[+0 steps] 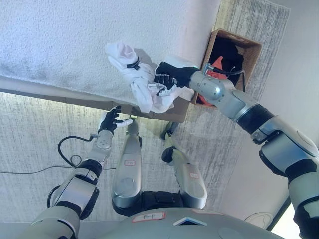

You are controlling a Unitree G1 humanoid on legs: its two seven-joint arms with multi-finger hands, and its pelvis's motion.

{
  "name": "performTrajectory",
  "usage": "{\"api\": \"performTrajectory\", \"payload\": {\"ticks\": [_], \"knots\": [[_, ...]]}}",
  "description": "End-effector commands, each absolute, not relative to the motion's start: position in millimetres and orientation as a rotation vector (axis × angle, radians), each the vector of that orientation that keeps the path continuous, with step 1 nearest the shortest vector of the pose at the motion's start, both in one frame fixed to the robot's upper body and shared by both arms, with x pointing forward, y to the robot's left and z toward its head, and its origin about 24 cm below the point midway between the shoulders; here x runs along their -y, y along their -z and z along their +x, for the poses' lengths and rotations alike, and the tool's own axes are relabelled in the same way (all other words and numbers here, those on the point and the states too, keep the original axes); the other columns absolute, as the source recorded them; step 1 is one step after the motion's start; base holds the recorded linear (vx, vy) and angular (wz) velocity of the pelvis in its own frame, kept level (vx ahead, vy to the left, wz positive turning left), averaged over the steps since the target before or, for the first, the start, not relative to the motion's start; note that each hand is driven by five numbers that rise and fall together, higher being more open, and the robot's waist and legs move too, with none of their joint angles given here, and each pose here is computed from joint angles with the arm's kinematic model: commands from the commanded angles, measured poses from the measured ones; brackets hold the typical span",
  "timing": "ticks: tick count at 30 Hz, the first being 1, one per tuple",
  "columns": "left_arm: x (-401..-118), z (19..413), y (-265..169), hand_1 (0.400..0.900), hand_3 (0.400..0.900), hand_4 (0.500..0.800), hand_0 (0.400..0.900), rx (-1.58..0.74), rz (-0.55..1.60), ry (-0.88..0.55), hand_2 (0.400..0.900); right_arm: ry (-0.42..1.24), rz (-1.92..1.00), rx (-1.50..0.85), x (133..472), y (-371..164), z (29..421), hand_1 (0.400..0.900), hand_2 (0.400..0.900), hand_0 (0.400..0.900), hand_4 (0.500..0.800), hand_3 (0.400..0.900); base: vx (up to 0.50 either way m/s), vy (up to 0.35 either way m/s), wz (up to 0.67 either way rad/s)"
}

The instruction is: Put the clothes on the bed into the basket.

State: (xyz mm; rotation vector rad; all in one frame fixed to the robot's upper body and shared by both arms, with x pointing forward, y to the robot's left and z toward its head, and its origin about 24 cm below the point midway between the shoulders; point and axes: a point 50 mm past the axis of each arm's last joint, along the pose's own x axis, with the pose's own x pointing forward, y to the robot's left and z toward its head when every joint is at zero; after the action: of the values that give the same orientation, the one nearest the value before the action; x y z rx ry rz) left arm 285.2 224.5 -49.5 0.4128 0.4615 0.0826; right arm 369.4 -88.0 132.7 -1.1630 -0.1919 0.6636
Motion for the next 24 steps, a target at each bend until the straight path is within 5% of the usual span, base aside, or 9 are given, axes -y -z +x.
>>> {"api": "performTrajectory", "payload": {"ticks": [1, 12, 18, 24], "knots": [[-231, 268, 62, 0.9, 0.9, 0.8, 0.9, -0.491, 0.404, -0.127, 0.9, -0.584, -1.047, 0.452, 75, -171, 363, 0.4, 0.4, 0.4, 0.5, 0.4, -0.06, 0.04, 0.02], [-226, 249, 77, 0.9, 0.9, 0.8, 0.9, -0.525, 0.372, -0.163, 0.9, -0.187, -0.844, 0.521, 130, -157, 347, 0.4, 0.4, 0.4, 0.5, 0.4, 0.007, 0.016, -0.02], [-225, 234, 87, 0.9, 0.9, 0.8, 0.9, -0.564, 0.366, -0.156, 0.9, 0.121, -0.697, 0.42, 201, -136, 326, 0.4, 0.4, 0.4, 0.5, 0.4, 0.039, 0.042, 0.05], [-231, 218, 97, 0.9, 0.9, 0.8, 0.9, -0.617, 0.352, -0.158, 0.9, 0.262, -0.701, 0.324, 241, -125, 319, 0.4, 0.4, 0.4, 0.5, 0.4, 0.025, 0.026, -0.01]]}}
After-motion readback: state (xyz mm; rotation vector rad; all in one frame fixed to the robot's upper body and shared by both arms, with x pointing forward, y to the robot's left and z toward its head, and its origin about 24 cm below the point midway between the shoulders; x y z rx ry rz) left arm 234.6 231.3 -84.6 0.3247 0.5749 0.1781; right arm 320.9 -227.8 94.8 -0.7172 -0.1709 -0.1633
